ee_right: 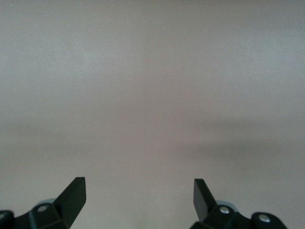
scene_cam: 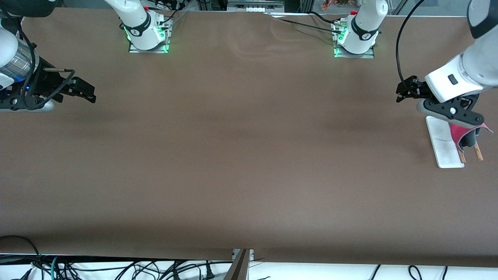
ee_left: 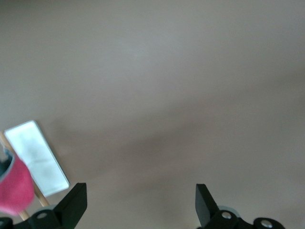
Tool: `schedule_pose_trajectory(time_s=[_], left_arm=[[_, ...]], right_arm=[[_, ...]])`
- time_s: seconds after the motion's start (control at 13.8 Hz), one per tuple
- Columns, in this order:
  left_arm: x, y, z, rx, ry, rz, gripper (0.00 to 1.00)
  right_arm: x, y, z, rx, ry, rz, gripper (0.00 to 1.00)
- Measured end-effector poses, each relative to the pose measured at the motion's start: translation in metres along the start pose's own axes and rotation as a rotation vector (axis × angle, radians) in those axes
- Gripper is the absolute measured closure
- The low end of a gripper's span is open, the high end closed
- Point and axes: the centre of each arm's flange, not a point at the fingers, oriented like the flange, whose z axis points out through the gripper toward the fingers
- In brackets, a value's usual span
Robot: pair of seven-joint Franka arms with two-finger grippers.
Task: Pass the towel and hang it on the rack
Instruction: 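Open the left gripper and raise it away from the rack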
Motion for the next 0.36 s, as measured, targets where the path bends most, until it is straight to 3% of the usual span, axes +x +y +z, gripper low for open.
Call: schedule_pose_trajectory(time_s=[0.14,0.36], left_arm=[[-0.018,-0.011,-0.003,0.007,0.038,-0.107,0.00],[-0.029,-0.024,-0.004,-0.010,0.048,-0.148,0.00]], right_arm=[[-0.001,-0.005,0.000,0.000,0.000,-0.009,0.00],[-0.001,-0.012,-0.003,0.001,0.005,-0.021,0.00]])
